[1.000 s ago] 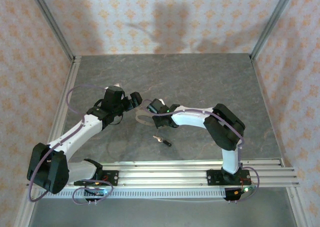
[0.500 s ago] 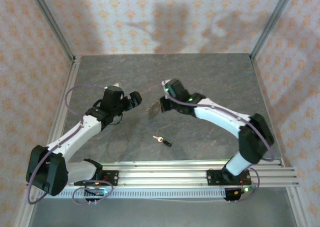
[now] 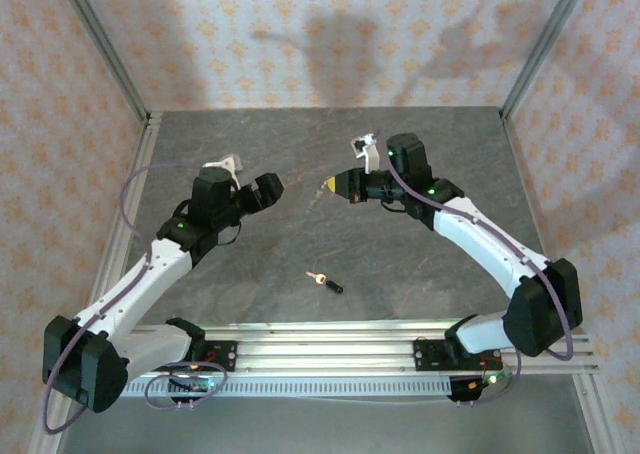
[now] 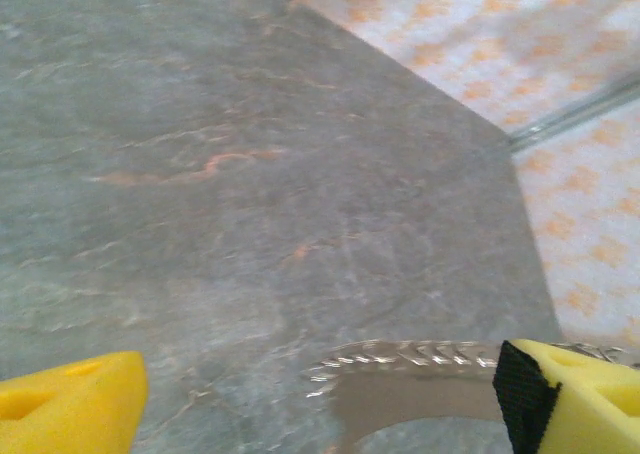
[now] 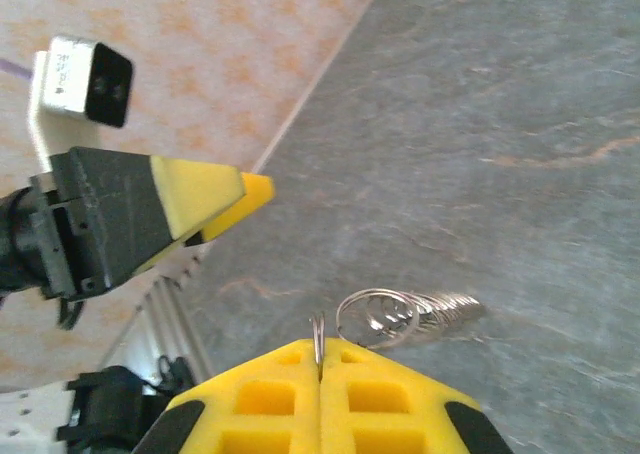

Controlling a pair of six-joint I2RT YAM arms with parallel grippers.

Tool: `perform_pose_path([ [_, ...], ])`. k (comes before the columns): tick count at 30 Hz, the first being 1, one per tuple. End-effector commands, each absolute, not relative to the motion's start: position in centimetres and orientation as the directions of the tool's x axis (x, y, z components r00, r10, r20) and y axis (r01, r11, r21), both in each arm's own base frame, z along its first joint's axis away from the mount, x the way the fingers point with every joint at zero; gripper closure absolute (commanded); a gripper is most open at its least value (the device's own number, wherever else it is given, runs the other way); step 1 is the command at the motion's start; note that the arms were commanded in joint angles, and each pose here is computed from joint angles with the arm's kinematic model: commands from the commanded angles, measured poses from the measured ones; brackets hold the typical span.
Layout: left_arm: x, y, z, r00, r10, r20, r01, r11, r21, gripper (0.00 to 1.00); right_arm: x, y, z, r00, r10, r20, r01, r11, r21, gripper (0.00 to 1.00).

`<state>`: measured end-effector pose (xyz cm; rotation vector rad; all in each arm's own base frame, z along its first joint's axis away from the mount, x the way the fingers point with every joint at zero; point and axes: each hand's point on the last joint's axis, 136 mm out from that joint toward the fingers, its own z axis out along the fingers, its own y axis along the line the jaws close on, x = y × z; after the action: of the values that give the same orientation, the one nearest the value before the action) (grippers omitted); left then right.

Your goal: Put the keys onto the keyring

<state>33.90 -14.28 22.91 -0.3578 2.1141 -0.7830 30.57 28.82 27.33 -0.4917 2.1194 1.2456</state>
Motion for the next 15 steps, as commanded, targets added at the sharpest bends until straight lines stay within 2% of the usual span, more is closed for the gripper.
perform_pose_path([
  [1, 34.0, -16.4, 28.4, -0.573, -0.478, -0.666, 0.207, 0.701, -0.682, 0.13, 29.2, 29.3, 31.5, -0.7, 0.034, -0.714, -0.665, 0.336, 0.667, 1.0],
  [9, 32.9, -19.8, 33.4, -0.559, -0.442, -0.702, 0.407, 0.591, -0.696, 0.3, 28.4, 29.9, 33.0, -0.705, 0.026, -0.709, -0.684, 0.244, 0.688, 1.0],
  [15, 32.5, -22.7, 34.5, -0.573, -0.371, -0.731, 0.501, 0.548, -0.67, 0.46, 28.0, 30.3, 33.4, -0.714, 0.014, -0.7, -0.683, 0.203, 0.702, 1.0],
])
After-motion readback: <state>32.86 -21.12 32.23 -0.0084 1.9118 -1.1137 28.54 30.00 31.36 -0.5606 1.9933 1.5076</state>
